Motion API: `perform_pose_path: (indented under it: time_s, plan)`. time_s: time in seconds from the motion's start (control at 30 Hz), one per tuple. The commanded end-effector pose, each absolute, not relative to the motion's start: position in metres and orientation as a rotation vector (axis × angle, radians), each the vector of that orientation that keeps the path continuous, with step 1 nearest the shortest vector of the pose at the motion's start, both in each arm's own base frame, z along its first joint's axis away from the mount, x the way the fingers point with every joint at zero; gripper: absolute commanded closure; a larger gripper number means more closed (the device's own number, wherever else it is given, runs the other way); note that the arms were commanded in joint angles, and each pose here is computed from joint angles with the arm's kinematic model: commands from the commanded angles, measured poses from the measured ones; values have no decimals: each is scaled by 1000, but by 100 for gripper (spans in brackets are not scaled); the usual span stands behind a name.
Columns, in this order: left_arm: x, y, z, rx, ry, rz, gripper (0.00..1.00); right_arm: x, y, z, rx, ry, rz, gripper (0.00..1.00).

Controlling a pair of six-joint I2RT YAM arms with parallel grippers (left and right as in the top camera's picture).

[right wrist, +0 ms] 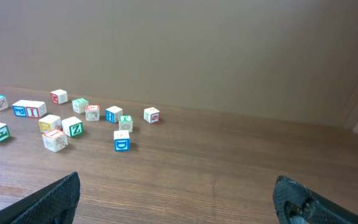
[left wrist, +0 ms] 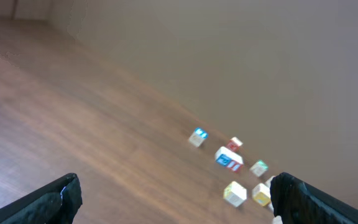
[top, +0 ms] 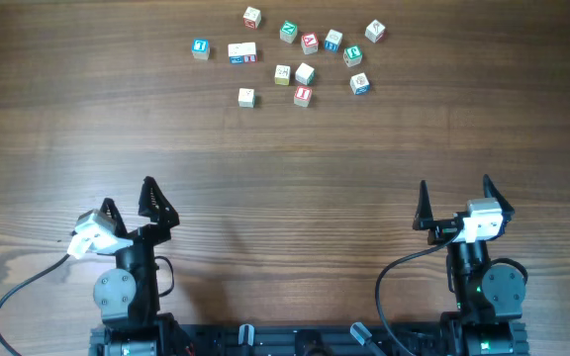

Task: Form a horizontal line
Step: 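Reach the left gripper forward over the block cluster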

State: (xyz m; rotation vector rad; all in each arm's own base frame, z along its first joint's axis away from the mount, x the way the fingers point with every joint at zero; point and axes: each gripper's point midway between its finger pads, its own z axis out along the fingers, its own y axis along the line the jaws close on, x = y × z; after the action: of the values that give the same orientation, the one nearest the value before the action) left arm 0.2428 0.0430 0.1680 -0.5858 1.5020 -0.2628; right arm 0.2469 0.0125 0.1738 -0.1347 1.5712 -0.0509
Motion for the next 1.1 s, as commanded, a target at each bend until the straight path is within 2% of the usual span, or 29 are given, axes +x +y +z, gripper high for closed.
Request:
perform_pose_path:
  time_s: [0.0, 0.2, 0.33, 0.53, 0.63, 0.77, 1.07]
  plan:
    - [243, 18, 194, -436, 1486, -362, 0, 246, 14, 176, -151, 1560, -51, 0]
    - [220, 1, 279, -367, 1553, -404, 0, 246, 14, 176, -151, 1560, -51, 0]
    - [231, -9, 322, -336, 1682, -437, 0, 246, 14, 176, -151, 1560, -51, 0]
    - [281, -14, 335, -269, 2046, -406, 1, 246, 14, 176, -152, 1560, -51, 0]
    - [323, -9, 352, -314, 2288, -404, 0, 246, 14, 176, -152, 1560, -51, 0]
    - [372, -3, 339, -380, 2476, -416, 0, 246, 14, 176, -151, 1560, -51, 0]
    - [400, 0, 334, -376, 2440, -417, 0, 246, 14, 176, -151, 1560, -51, 0]
